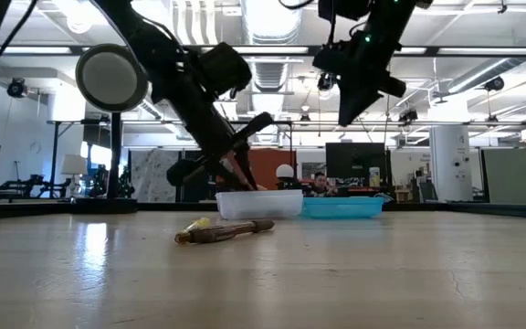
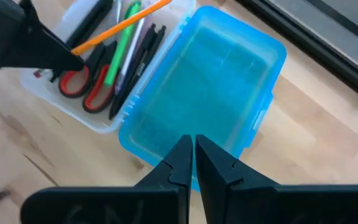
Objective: Pick & place school supplies into a supply box
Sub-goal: Put the orange pencil into the blue supply box, then put the brown pen into the blue supply box
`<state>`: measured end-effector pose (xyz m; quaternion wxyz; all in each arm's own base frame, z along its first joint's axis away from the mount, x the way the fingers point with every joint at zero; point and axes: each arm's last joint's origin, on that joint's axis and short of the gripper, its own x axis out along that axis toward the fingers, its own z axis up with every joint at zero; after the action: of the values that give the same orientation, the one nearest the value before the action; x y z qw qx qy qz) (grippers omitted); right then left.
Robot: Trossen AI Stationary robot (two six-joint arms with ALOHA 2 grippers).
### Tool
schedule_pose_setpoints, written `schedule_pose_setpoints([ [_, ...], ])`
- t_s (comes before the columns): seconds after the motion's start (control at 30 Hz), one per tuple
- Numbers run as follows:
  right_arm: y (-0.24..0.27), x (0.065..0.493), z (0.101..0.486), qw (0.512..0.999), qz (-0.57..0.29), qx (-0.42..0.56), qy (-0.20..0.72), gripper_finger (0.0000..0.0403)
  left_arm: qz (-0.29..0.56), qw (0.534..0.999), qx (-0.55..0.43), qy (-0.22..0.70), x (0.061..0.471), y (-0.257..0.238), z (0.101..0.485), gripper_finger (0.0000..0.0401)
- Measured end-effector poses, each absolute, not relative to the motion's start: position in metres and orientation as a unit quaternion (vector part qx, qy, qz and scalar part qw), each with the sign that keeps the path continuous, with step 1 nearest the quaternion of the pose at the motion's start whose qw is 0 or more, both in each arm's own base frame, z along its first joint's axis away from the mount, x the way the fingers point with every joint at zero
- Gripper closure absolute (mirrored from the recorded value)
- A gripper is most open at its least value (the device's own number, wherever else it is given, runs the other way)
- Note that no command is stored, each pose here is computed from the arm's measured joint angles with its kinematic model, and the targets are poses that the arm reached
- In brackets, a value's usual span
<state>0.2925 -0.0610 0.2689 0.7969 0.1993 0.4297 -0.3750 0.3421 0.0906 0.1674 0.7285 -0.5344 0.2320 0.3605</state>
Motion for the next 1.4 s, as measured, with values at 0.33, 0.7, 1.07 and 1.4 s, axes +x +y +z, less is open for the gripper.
schedule_pose_setpoints([
  [0.33,-0.06,0.288,0.252,0.789,-0.377,0.198,0.444,0.039,0.397,0.736,-0.488,0.249,0.336,0.093,0.169,0.0351],
  [0.7,-0.045,0.308,0.241,0.875,-0.071,0.114,0.466,0.039,0.268,0.833,-0.372,0.309,0.315,0.044,0.224,0.0333],
  [1.07,0.007,0.344,0.212,0.848,0.135,-0.068,0.508,0.0298,0.237,0.83,-0.366,0.347,0.26,-0.015,0.22,0.0333],
  [1.4,0.043,0.398,0.175,0.81,0.225,-0.186,0.509,0.0181,0.253,0.819,-0.412,0.308,0.215,-0.053,0.201,0.0333],
])
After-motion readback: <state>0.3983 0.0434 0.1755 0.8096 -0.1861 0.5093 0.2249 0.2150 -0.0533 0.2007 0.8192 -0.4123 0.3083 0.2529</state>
